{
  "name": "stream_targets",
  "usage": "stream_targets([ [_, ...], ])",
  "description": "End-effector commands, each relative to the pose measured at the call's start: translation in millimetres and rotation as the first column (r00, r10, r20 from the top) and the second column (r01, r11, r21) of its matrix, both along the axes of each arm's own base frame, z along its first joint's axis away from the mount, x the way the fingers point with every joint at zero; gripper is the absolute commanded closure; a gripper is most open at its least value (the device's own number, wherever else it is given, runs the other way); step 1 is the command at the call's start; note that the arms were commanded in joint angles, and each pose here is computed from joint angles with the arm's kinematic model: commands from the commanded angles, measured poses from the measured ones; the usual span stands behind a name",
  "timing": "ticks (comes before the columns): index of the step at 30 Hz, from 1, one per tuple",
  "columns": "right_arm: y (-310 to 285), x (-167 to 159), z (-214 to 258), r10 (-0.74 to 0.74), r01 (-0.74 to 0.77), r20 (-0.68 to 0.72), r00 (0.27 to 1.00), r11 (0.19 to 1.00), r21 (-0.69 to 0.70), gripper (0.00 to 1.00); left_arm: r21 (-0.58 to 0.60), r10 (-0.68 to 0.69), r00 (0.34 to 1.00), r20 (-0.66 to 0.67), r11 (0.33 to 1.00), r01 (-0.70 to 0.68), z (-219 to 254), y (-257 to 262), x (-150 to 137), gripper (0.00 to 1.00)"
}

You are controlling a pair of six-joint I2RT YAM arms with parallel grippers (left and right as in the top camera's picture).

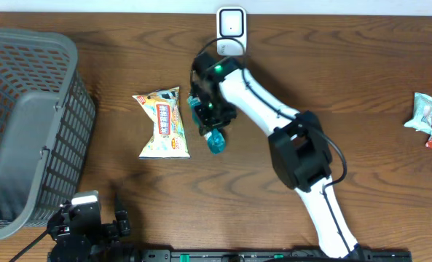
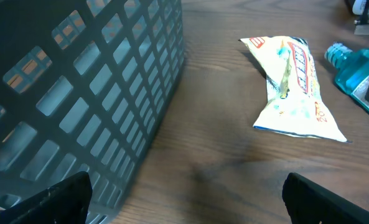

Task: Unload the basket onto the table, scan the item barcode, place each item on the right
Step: 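Lift the Listerine bottle up beside the snack bag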

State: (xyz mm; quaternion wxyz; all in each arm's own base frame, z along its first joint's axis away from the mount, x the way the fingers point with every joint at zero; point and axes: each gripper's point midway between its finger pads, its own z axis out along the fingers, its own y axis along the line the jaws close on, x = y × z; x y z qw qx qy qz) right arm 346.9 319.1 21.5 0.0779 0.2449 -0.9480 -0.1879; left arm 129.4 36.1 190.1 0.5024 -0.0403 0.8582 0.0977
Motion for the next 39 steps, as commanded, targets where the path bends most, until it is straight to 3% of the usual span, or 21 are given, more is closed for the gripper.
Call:
stream_targets([
  [1, 6.1, -6.5, 7.6, 0.152, -0.144, -0.021, 0.988, 0.967, 0.21, 0.83, 0.018, 0.007, 1.0, 0.003, 1.0, -0.008, 2.0, 2.5, -0.8, 0.02],
  [6, -11.7, 0.4, -4.6, 0.149, -0.149, 0.006, 0.989, 0.983, 0.111, 0.78, 0.018, 0.007, 1.0, 0.003, 1.0, -0.008, 2.0, 2.5, -0.8, 0.02],
  [12, -11.2, 0.5, -2.4, 0.155, -0.155, 0.017, 0.988, 0.982, 0.103, 0.74, 0.018, 0.007, 1.0, 0.003, 1.0, -0.008, 2.0, 2.5, -0.8, 0.02],
  [17, -6.0, -0.2, 7.0, 0.155, -0.158, 0.036, 0.987, 0.981, 0.109, 0.59, 0.018, 0.007, 1.0, 0.003, 1.0, -0.008, 2.0, 2.5, -0.8, 0.02],
  [24, 7.5, 0.6, 40.8, 0.175, -0.193, 0.127, 0.976, 0.971, 0.143, 0.49, 0.018, 0.007, 1.0, 0.003, 1.0, -0.007, 2.0, 2.5, -0.8, 0.02],
  [26, 12.9, -3.6, 42.7, 0.188, -0.207, 0.132, 0.973, 0.967, 0.146, 0.48, 0.018, 0.007, 1.0, 0.003, 1.0, -0.007, 2.0, 2.5, -0.8, 0.02],
  [28, 17.9, -8.6, 42.6, 0.194, -0.212, 0.127, 0.973, 0.967, 0.145, 0.57, 0.018, 0.007, 1.0, 0.003, 1.0, -0.008, 2.0, 2.5, -0.8, 0.02],
  [30, 21.1, -10.8, 42.5, 0.198, -0.216, 0.128, 0.972, 0.966, 0.144, 0.6, 0.018, 0.007, 1.0, 0.003, 1.0, -0.008, 2.0, 2.5, -0.8, 0.02],
  [35, 25.4, -9.3, 39.8, 0.187, -0.204, 0.15, 0.971, 0.973, 0.111, 0.46, 0.018, 0.007, 1.0, 0.003, 1.0, -0.008, 2.0, 2.5, -0.8, 0.02],
  [39, 14.3, 3.1, 34.4, 0.133, -0.132, 0.207, 0.969, 0.991, -0.021, 0.4, 0.018, 0.007, 1.0, 0.003, 1.0, -0.008, 2.0, 2.5, -0.8, 0.02],
])
